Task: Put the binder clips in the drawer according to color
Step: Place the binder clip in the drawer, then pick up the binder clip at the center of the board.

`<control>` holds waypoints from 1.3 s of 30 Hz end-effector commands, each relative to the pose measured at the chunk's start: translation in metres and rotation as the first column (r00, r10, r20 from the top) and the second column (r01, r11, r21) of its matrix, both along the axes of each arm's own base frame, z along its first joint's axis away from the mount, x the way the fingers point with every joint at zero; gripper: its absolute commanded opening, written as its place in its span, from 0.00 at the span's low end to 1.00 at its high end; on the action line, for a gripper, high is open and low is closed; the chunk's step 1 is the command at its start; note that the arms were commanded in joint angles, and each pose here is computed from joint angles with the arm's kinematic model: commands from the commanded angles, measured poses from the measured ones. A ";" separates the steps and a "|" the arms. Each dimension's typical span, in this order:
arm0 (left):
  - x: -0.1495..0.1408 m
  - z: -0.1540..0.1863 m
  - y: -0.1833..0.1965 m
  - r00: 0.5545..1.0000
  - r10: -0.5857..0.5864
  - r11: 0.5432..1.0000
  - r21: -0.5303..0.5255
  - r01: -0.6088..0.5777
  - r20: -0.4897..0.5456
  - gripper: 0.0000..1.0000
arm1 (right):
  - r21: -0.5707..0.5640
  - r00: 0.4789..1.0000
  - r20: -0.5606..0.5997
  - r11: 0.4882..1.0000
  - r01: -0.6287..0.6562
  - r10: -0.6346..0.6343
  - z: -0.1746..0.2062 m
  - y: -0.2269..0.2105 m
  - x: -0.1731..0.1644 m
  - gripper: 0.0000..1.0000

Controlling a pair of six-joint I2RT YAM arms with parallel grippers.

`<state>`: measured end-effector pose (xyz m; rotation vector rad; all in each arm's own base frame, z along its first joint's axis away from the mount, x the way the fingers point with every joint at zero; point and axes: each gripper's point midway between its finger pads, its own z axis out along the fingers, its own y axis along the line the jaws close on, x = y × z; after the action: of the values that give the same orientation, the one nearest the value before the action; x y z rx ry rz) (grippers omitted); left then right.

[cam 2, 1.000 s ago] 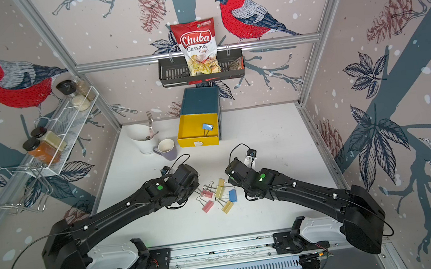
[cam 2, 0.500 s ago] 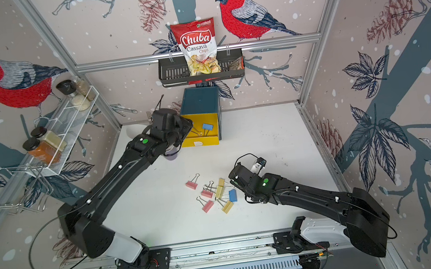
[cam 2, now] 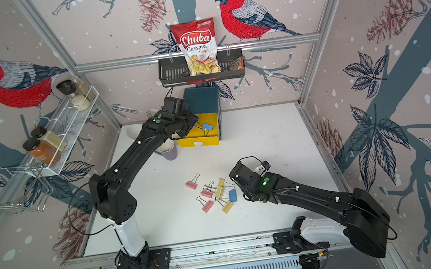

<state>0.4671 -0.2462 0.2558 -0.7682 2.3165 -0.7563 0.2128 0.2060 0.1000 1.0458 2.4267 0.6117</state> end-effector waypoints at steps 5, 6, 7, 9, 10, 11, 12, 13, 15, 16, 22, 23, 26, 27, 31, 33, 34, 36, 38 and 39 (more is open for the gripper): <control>-0.004 -0.010 0.005 0.999 0.016 0.999 0.029 -0.015 -0.044 0.70 | 0.067 0.974 -0.168 0.984 0.168 -0.154 -0.013 0.006 -0.005 0.95; -0.004 -0.009 0.006 0.999 0.018 0.999 0.029 -0.016 -0.043 0.72 | 0.085 0.969 -0.186 0.980 0.178 -0.159 -0.017 0.009 -0.005 0.95; -0.004 -0.008 0.006 0.999 0.018 0.999 0.030 -0.017 -0.042 0.72 | 0.104 0.967 -0.198 0.978 0.184 -0.160 -0.020 0.011 -0.004 0.95; -0.004 0.000 0.008 0.999 0.025 0.999 0.029 -0.024 -0.025 0.73 | 0.135 0.955 -0.244 0.969 0.208 -0.171 -0.030 0.013 -0.005 0.95; -0.005 0.004 0.010 0.999 0.032 0.999 0.031 -0.032 -0.015 0.73 | 0.144 0.950 -0.260 0.966 0.215 -0.172 -0.033 0.015 -0.005 0.96; -0.006 0.011 0.012 0.999 0.038 0.999 0.031 -0.038 0.004 0.73 | 0.150 0.946 -0.273 0.963 0.222 -0.176 -0.036 0.016 -0.005 0.95; -0.007 0.021 0.015 0.998 0.045 0.998 0.031 -0.046 0.032 0.73 | 0.153 0.939 -0.292 0.960 0.233 -0.181 -0.039 0.017 -0.007 0.95; -0.009 0.029 0.017 0.997 0.047 0.998 0.035 -0.049 0.056 0.73 | 0.161 0.935 -0.303 0.957 0.239 -0.183 -0.041 0.019 -0.007 0.95; -0.018 0.050 0.022 0.992 0.053 0.997 0.048 -0.059 0.116 0.74 | 0.179 0.929 -0.321 0.952 0.250 -0.184 -0.042 0.023 -0.008 0.95; -0.022 0.058 0.026 0.988 0.059 0.996 0.058 -0.068 0.139 0.74 | 0.187 0.927 -0.328 0.949 0.254 -0.183 -0.042 0.025 -0.008 0.95; -0.072 0.074 0.038 0.976 0.067 0.990 0.107 -0.091 0.208 0.75 | 0.185 0.902 -0.382 0.939 0.290 -0.203 -0.049 0.026 -0.015 0.94; -0.081 0.074 0.037 0.975 0.056 0.991 0.109 -0.081 0.216 0.74 | 0.190 0.896 -0.391 0.933 0.305 -0.213 -0.053 0.023 -0.017 0.93; -0.107 0.068 0.030 0.967 -0.013 0.995 0.102 -0.013 0.254 0.74 | 0.216 0.885 -0.410 0.919 0.331 -0.222 -0.059 0.022 -0.017 0.92; -0.116 0.067 0.026 0.958 -0.046 0.996 0.083 0.023 0.283 0.74 | 0.216 0.882 -0.415 0.918 0.333 -0.222 -0.060 0.022 -0.018 0.92; -0.149 0.052 0.028 0.933 -0.104 0.995 0.025 0.102 0.345 0.74 | 0.241 0.871 -0.442 0.907 0.345 -0.214 -0.066 0.027 -0.020 0.91; -0.162 0.039 0.034 0.936 -0.119 0.993 0.025 0.117 0.332 0.70 | 0.257 0.867 -0.450 0.898 0.357 -0.216 -0.068 0.029 -0.020 0.91; -0.168 0.035 0.036 0.937 -0.122 0.992 0.026 0.120 0.327 0.69 | 0.264 0.865 -0.454 0.895 0.359 -0.213 -0.068 0.030 -0.019 0.90; -0.180 0.028 0.037 0.936 -0.144 0.989 0.029 0.142 0.322 0.68 | 0.265 0.860 -0.464 0.894 0.363 -0.212 -0.070 0.032 -0.019 0.90; -0.189 0.010 0.039 0.944 -0.168 0.986 0.055 0.159 0.283 0.67 | 0.269 0.856 -0.471 0.889 0.370 -0.214 -0.071 0.033 -0.019 0.89; -0.192 0.003 0.040 0.947 -0.177 0.984 0.069 0.164 0.267 0.66 | 0.271 0.854 -0.471 0.885 0.378 -0.220 -0.071 0.033 -0.019 0.88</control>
<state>0.2792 -0.2033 0.2627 -0.4540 2.1564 -0.8179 0.1942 0.2372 0.0309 1.7398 2.5175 0.7808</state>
